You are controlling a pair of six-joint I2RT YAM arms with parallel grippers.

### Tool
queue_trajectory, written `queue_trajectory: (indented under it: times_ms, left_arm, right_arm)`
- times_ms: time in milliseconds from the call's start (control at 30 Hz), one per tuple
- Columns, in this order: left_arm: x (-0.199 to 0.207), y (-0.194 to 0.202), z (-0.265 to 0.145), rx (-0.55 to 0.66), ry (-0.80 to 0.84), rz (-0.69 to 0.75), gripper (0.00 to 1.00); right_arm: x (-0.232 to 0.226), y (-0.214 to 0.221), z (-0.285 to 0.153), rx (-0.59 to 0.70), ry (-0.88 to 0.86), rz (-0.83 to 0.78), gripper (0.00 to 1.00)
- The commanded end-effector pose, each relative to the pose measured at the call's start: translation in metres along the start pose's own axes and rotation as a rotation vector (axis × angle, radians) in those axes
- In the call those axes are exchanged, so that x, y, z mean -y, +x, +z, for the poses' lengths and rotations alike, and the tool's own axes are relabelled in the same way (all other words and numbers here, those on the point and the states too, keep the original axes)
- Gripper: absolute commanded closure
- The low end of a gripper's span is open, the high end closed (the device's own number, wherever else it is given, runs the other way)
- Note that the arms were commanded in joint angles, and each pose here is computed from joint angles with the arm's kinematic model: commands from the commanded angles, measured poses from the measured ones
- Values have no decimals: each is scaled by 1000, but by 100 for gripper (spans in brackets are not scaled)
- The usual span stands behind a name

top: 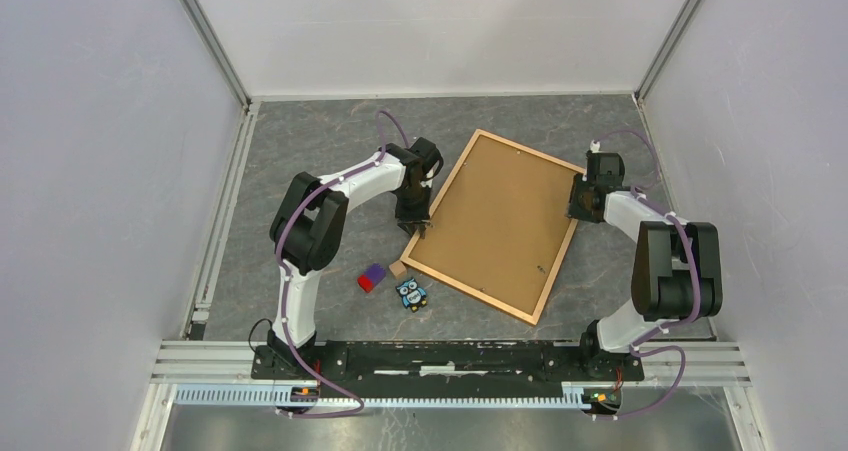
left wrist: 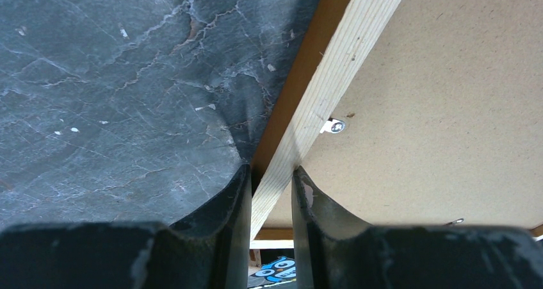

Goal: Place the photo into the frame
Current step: Install the photo frame at the center of the board.

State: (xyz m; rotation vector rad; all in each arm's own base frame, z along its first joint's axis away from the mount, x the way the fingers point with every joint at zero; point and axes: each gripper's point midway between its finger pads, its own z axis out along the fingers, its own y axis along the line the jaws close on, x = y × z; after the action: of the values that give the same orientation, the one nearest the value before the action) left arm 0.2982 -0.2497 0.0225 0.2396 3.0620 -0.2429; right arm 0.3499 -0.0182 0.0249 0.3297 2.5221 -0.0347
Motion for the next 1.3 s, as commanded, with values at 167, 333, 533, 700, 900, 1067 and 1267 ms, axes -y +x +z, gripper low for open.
queue_trajectory:
  times_ms: [167, 333, 533, 700, 900, 1067, 1267]
  left_arm:
    - [-2, 1, 2, -22, -13, 17, 86]
    - [-3, 3, 4, -28, -15, 17, 86]
    - [-4, 1, 2, -21, -26, 20, 86]
    - [1, 6, 7, -51, 4, 15, 86]
    - [3, 11, 17, -84, 26, 3, 88]
    - [3, 11, 17, -91, 24, -1, 94]
    - [5, 8, 12, -75, 31, 0, 94]
  right_arm:
    - [5, 9, 7, -36, 9, -147, 75]
    - [-3, 2, 7, -18, -30, -136, 71]
    - [-32, 3, -9, -6, -190, -66, 35]
    - [-56, 7, -8, 2, -306, -4, 26]
    - [-70, -19, -10, 10, -282, -61, 23]
    - [-45, -9, -32, 5, -115, -169, 13]
    - [-38, 44, -57, -21, -174, -178, 10]
